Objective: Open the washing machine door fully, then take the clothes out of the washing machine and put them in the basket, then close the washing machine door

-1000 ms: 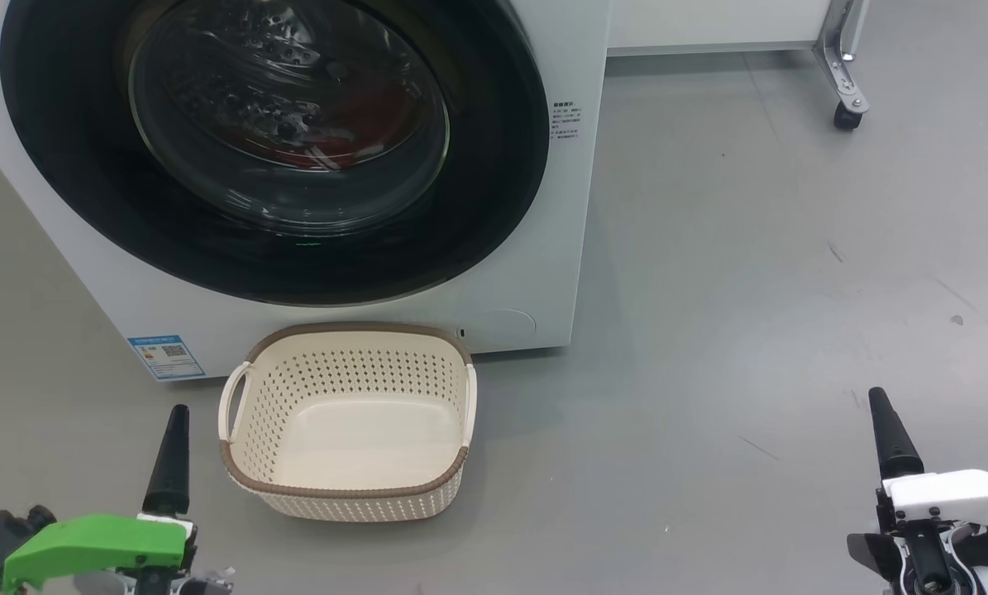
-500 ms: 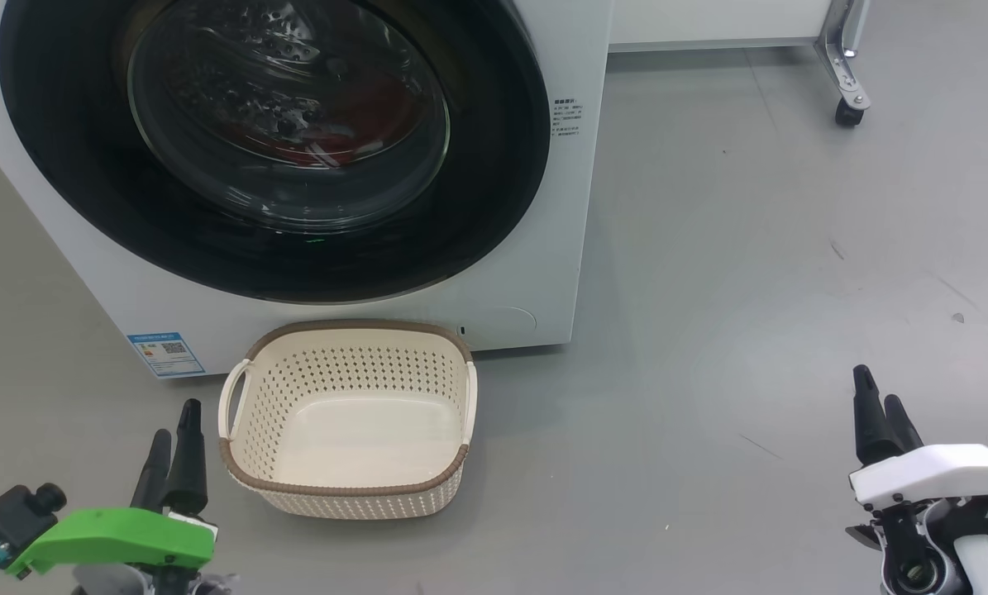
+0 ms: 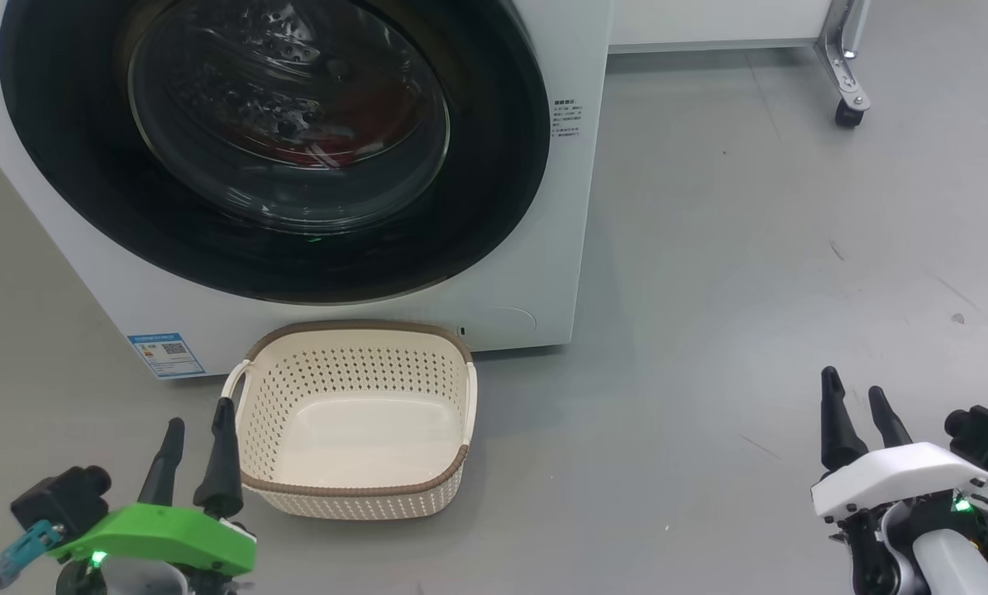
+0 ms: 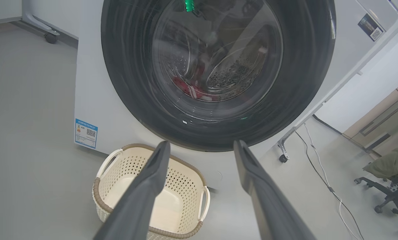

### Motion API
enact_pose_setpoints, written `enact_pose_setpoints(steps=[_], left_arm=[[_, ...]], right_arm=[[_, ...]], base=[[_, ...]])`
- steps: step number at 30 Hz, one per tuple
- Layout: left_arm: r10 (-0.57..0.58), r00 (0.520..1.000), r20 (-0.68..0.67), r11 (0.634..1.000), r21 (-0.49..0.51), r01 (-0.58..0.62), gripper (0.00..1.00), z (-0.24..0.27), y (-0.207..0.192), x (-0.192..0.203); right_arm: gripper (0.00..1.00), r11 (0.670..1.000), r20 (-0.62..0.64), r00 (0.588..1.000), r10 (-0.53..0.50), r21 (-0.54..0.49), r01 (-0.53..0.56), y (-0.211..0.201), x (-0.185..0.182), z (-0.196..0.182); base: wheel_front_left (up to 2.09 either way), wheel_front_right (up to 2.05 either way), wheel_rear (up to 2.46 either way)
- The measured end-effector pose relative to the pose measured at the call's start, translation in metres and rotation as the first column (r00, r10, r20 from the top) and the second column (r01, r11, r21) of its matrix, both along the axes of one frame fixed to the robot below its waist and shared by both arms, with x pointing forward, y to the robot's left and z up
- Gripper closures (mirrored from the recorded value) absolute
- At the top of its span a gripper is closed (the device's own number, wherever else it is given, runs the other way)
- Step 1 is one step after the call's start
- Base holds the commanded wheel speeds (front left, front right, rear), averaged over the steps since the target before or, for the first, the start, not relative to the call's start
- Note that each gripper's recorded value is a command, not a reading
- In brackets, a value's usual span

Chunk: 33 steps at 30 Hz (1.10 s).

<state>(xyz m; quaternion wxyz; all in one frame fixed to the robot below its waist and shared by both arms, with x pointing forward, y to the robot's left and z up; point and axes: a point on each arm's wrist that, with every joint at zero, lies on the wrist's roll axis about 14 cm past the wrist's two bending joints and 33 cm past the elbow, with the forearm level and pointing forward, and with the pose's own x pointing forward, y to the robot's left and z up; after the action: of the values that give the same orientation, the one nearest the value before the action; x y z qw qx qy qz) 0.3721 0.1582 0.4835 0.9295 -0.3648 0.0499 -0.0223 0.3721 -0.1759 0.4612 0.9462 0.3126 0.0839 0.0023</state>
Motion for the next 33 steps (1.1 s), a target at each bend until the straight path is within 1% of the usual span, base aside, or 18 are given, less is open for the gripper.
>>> enact_pose_setpoints(steps=[5,6,15,27,33], left_arm=[[-0.017,1.000,0.012,0.996,0.085,0.016,0.00,0.001,-0.006,0.000],[-0.029,0.999,0.016,0.992,0.119,0.027,0.00,0.001,-0.009,-0.001],[-0.059,0.998,0.039,0.970,0.238,0.048,0.00,0.002,-0.019,-0.003],[-0.075,0.994,0.074,0.934,0.356,0.044,0.00,0.004,-0.028,-0.005],[-0.069,0.994,0.085,0.922,0.386,0.031,0.00,0.004,-0.028,-0.006]], right_arm=[[0.00,0.997,0.011,1.000,0.029,-0.072,-0.028,0.007,-0.001,0.000],[0.00,0.994,0.016,0.999,0.037,-0.106,-0.035,0.009,-0.001,0.000],[0.00,0.969,0.040,0.994,0.100,-0.231,-0.088,0.023,-0.002,0.001],[0.00,0.919,0.073,0.984,0.164,-0.374,-0.126,0.036,-0.004,0.004],[0.00,0.895,0.087,0.980,0.177,-0.429,-0.123,0.038,-0.004,0.006]], base=[[0.00,0.00,0.00],[0.00,0.00,0.00],[0.00,0.00,0.00],[0.00,0.00,0.00],[0.00,0.00,0.00]])
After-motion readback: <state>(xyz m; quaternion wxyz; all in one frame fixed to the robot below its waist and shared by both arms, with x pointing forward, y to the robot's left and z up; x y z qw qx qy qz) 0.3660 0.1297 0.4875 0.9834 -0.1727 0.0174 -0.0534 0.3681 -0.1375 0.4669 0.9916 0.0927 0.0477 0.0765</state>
